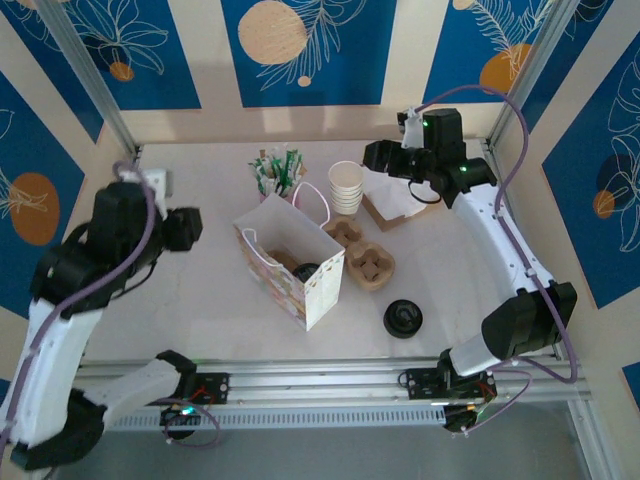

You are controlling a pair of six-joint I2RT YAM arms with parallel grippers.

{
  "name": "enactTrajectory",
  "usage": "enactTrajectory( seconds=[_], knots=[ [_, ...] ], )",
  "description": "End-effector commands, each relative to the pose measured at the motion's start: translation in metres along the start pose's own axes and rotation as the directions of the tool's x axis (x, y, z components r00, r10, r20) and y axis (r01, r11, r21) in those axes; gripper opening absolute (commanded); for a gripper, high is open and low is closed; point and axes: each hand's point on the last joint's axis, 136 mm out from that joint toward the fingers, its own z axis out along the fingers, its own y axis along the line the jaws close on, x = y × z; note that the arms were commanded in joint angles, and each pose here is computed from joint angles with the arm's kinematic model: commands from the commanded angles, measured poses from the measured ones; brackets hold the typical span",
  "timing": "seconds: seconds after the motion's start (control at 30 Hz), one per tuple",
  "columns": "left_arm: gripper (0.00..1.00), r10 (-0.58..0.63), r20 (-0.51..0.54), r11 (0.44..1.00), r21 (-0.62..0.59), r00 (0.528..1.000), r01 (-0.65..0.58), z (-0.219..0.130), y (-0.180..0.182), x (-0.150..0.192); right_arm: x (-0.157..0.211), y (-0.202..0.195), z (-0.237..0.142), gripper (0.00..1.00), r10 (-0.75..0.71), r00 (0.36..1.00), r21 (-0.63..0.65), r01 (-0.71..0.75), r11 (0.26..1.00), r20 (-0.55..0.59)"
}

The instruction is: Pack the takeout coffee

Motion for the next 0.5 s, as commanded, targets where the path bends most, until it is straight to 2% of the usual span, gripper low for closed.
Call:
enactTrajectory(
  seconds=[0.0,0.13,0.3,0.47],
  knots=[
    [0.38,0.165,-0.063,0.986,-0.024,0.984,-0.166,0.022,-0.011,-0.015,0.003,0.0,-0.005,0.58,-0.009,1.0,-0.03,0.009,1.0,0.001],
    [0.39,0.19,-0.053,0.982,0.009,0.98,-0.19,0.058,-0.029,-0.049,0.018,-0.009,-0.007,0.58,0.005,1.0,-0.019,-0.005,1.0,-0.03],
    [0.35,0.059,-0.081,0.989,0.142,0.995,-0.047,0.112,-0.037,-0.075,0.035,-0.011,-0.016,0.57,0.005,0.997,-0.011,-0.006,1.0,-0.08],
    [0.32,0.004,-0.137,0.964,0.264,0.991,0.032,0.169,-0.05,-0.087,0.047,-0.012,-0.024,0.57,-0.007,0.996,-0.005,0.007,1.0,-0.091]
  ],
)
